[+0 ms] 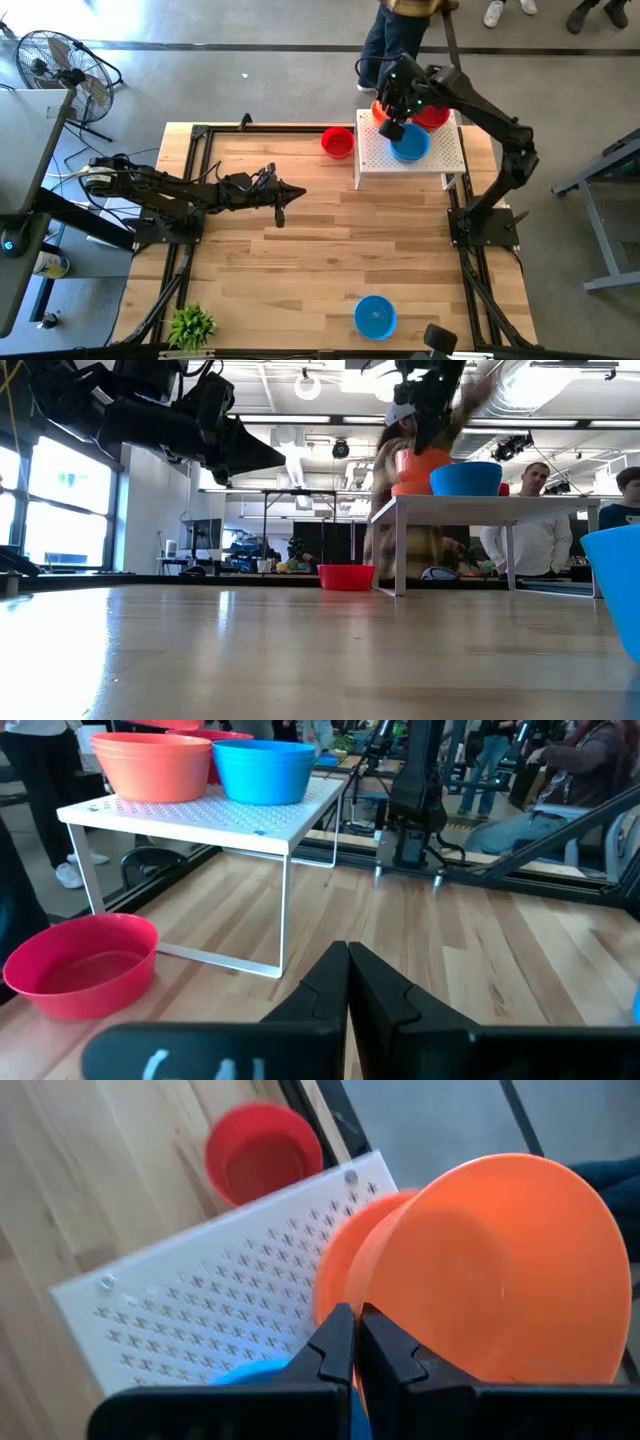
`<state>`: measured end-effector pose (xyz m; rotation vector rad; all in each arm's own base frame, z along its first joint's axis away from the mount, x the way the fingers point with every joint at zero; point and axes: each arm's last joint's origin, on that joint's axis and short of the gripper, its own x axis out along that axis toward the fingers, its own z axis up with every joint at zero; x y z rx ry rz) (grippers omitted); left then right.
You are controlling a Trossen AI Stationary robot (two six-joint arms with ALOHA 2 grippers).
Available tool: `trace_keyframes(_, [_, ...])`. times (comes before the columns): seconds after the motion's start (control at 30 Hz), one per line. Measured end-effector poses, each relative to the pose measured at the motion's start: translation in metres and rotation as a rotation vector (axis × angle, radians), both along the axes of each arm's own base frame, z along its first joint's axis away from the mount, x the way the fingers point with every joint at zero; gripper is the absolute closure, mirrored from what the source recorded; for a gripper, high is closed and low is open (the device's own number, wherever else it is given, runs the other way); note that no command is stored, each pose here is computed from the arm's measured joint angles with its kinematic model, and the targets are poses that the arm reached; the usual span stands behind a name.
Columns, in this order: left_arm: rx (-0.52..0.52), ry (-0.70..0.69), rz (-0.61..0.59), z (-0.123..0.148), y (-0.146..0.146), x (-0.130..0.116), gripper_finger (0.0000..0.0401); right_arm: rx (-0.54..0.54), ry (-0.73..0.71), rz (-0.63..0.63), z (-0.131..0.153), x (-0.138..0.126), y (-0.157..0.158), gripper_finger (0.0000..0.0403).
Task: Pick & Place Mini bowls
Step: Stack the orange bowl on the stacked orange bowls on the shelf
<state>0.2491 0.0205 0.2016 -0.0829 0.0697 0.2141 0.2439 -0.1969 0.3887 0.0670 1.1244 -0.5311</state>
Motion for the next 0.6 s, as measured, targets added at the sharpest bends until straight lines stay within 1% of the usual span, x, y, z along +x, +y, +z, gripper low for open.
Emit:
trace_keyframes(0.2, [0.0, 0.0, 0.0, 0.0, 0.0, 0.0, 0.0399, 0.022, 0.052, 0.033, -0.011, 0.006, -0.006, 0.0402])
trace_keyframes(0.4, [0.0, 0.001, 0.0, 0.0, 0.0, 0.0, 0.0399, 0.053, 0.122, 0.04, -0.026, 0.013, -0.012, 0.0402])
trace_keyframes(0.6, [0.0, 0.002, 0.0, 0.0, 0.0, 0.0, 0.0399, 0.056, 0.128, 0.043, -0.027, 0.014, -0.013, 0.0402])
